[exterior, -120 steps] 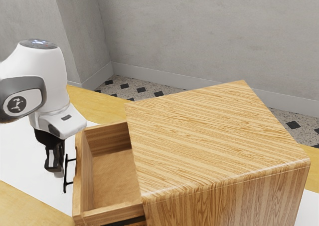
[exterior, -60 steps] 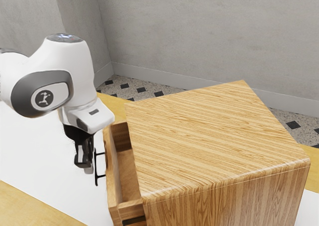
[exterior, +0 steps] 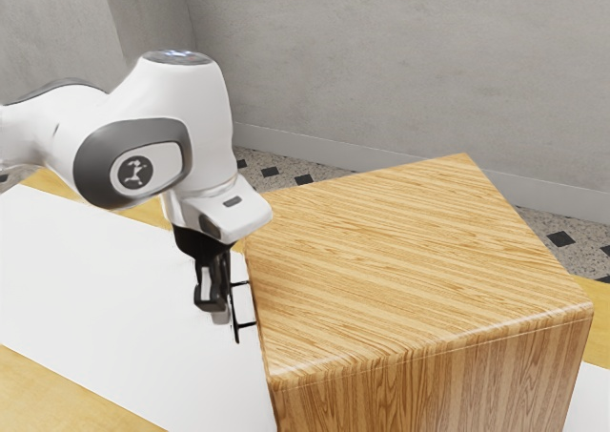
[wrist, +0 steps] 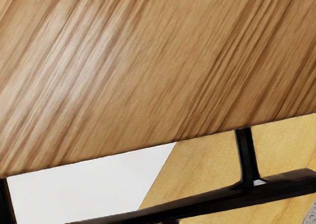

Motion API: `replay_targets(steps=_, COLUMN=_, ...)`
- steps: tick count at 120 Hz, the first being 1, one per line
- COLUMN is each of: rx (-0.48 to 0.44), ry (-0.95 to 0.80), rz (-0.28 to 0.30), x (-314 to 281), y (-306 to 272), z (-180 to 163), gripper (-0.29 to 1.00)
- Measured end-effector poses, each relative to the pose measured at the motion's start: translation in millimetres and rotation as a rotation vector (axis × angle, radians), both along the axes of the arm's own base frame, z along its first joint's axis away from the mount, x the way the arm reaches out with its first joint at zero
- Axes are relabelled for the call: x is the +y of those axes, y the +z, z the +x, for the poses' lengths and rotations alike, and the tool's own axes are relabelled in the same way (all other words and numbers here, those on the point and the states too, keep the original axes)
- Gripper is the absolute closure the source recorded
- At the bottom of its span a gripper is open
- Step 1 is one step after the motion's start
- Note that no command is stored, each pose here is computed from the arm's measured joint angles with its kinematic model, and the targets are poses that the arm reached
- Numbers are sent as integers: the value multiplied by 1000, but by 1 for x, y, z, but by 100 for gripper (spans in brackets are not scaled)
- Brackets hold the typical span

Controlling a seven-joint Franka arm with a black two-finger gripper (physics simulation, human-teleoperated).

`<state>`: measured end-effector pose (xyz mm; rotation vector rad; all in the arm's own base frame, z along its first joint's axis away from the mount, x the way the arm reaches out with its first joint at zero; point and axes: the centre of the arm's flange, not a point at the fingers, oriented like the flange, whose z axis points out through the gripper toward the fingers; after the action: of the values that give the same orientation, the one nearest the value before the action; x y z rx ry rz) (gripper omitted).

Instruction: Push the drawer handle with one arm to close the drawer

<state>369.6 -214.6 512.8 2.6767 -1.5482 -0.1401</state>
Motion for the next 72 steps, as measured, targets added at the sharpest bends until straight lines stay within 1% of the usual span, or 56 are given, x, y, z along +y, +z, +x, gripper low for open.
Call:
replay_targets(steps=20, rx=2, ry=23, rz=0, x=4, y=-1, z=3, gripper=79)
replay_targets(steps=30, rx=-13, ry=42, rz=8, x=10, y=6, z=-4, gripper=79)
replay_targets(steps=41, rx=-40, ry=122, rz=26, x=38, y=25, z=-10, gripper=79)
replay_targets(steps=49, rx=-46, ry=182, rz=43, x=66, y=40, z=-7, gripper=79)
replay_targets(steps=56, rx=-60, ry=205, rz=61, x=87, y=66, z=12, gripper=79)
replay_targets(steps=62, rx=-65, ry=234, rz=55, x=112, y=90, z=42, gripper=76)
replay_targets(steps=72, rx=-71, ry=299, rz=53, x=163, y=117, z=95, gripper=67)
